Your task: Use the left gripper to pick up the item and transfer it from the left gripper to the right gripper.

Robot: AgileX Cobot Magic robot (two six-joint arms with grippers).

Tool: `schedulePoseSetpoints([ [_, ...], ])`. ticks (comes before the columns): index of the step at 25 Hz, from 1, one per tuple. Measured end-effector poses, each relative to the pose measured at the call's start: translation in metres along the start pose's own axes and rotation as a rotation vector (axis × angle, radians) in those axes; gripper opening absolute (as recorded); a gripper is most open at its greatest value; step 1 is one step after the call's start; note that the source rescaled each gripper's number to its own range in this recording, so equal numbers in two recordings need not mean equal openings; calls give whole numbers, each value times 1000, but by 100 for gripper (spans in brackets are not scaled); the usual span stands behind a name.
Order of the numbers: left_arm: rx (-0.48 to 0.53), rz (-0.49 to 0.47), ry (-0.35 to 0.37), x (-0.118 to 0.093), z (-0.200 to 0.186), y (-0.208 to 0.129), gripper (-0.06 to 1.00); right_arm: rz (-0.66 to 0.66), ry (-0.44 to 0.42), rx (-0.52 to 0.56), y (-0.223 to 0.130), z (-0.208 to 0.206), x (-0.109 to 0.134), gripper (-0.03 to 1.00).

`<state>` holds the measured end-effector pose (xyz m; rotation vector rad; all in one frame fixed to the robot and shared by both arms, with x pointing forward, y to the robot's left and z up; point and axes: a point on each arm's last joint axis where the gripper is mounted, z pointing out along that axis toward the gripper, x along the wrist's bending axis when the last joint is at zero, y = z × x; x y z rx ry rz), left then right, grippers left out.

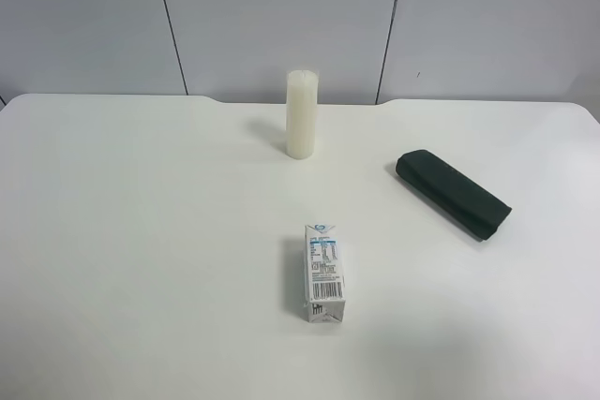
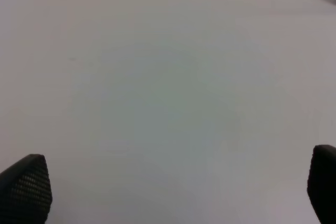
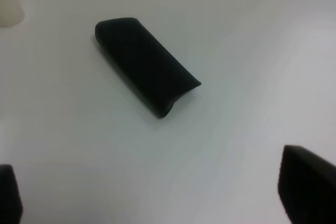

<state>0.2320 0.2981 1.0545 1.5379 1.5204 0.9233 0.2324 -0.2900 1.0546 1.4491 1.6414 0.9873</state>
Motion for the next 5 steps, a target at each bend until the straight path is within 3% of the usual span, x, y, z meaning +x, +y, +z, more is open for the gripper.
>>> schedulePoseSetpoints([
  [5, 0, 0, 0, 0, 0, 0, 100, 0, 0, 0, 0, 0, 0, 96],
])
